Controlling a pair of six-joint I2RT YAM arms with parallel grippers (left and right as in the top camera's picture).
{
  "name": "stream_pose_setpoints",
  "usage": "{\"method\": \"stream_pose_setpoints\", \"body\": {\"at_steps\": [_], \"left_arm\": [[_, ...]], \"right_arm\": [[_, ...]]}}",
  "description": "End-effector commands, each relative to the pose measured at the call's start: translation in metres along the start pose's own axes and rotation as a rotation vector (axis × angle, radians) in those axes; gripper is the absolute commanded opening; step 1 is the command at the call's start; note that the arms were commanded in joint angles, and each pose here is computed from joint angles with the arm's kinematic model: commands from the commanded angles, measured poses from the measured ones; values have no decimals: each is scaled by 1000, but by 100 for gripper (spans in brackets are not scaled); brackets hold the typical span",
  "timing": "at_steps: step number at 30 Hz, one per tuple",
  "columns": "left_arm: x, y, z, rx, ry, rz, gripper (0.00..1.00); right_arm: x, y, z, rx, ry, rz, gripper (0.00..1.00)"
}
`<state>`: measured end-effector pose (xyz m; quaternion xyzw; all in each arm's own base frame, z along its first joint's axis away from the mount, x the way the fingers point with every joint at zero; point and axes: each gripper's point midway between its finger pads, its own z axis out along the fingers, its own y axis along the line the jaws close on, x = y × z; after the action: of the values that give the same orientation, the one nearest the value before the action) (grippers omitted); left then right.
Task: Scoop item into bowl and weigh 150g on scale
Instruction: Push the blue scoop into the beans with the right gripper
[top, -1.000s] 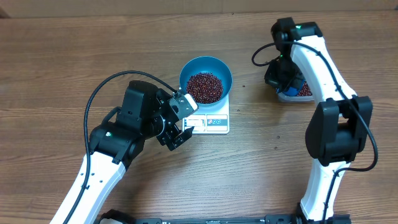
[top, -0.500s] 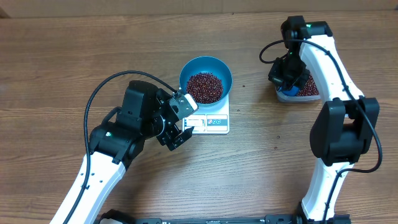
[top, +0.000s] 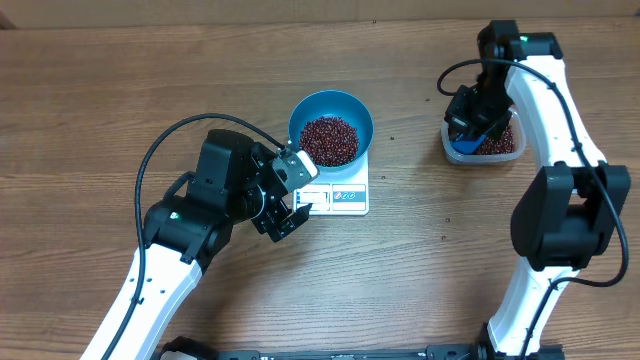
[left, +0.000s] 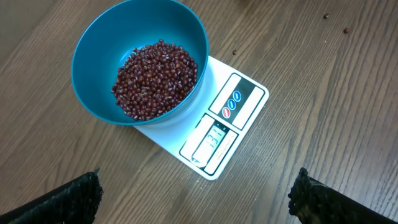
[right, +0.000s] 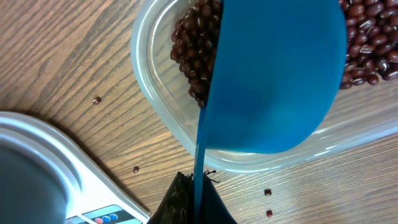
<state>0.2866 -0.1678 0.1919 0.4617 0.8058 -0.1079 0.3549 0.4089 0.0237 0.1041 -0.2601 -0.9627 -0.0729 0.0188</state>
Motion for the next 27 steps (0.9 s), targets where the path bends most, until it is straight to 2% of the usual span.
{"method": "stream_pose_setpoints", "body": {"at_steps": [1,27], "left_arm": [[-9,4,-5,-8,-23,-13,99],[-9,4,-5,-8,-23,-13,100]], "right_arm": [[-5,11,-32,-100,-62,-44,4],[-6,-4,-43,-255,22,-55,4]]}}
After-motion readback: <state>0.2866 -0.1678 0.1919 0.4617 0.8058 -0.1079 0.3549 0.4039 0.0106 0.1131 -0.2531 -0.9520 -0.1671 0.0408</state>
